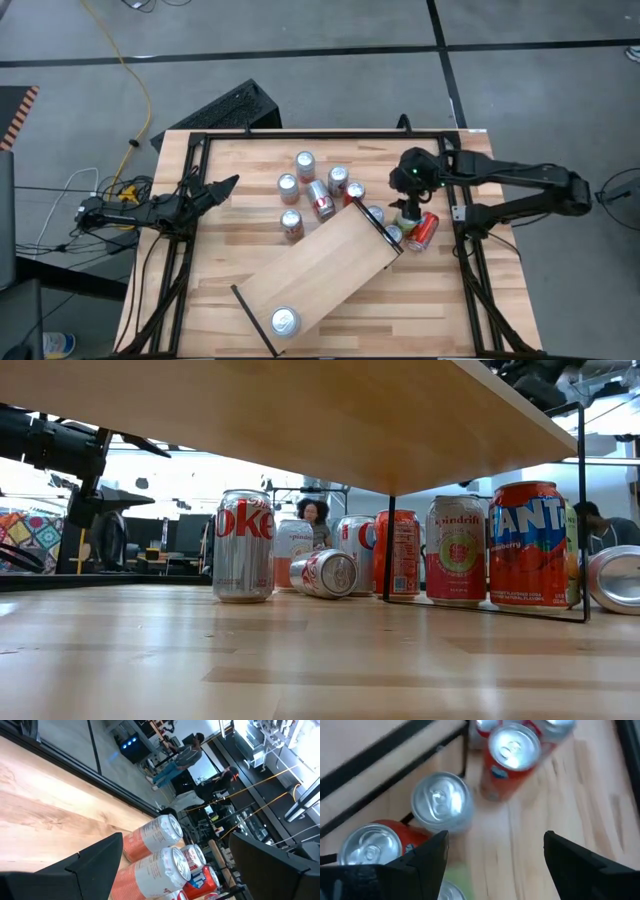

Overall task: Place canned beverage on shelf
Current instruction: Put the pink white soda can on the shelf aligned with the other pink white soda can

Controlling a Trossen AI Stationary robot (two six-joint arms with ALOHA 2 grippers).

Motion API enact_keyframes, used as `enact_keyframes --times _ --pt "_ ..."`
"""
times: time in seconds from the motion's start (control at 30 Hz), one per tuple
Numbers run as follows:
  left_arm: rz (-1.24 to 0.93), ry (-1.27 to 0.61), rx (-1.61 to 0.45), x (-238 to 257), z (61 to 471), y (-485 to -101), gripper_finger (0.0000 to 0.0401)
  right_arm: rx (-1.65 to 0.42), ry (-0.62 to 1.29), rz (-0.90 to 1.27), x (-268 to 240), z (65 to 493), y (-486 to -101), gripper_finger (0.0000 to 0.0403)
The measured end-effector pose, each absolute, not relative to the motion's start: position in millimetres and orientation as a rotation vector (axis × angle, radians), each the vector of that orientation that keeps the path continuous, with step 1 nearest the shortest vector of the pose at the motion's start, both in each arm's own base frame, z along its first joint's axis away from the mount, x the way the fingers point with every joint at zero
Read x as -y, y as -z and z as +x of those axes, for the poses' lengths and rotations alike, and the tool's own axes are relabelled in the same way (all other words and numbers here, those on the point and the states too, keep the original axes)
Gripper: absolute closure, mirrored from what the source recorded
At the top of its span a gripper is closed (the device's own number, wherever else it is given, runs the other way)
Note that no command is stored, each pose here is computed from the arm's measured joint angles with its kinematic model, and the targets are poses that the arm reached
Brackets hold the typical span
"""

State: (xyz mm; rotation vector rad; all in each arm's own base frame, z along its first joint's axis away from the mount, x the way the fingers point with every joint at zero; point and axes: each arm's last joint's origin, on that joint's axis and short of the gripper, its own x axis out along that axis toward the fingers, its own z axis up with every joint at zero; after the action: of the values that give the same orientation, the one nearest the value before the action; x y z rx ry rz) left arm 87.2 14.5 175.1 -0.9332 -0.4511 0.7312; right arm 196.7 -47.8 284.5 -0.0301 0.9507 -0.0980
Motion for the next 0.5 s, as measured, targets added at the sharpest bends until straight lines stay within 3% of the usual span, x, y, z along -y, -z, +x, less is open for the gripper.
enact_keyframes --times 0.5 --pt "-0.936 -0.730 0.452 -14.5 87.2 -175.1 0.0050 -0.944 -0.135 -0.086 50.0 228.5 -261.5 0.0097"
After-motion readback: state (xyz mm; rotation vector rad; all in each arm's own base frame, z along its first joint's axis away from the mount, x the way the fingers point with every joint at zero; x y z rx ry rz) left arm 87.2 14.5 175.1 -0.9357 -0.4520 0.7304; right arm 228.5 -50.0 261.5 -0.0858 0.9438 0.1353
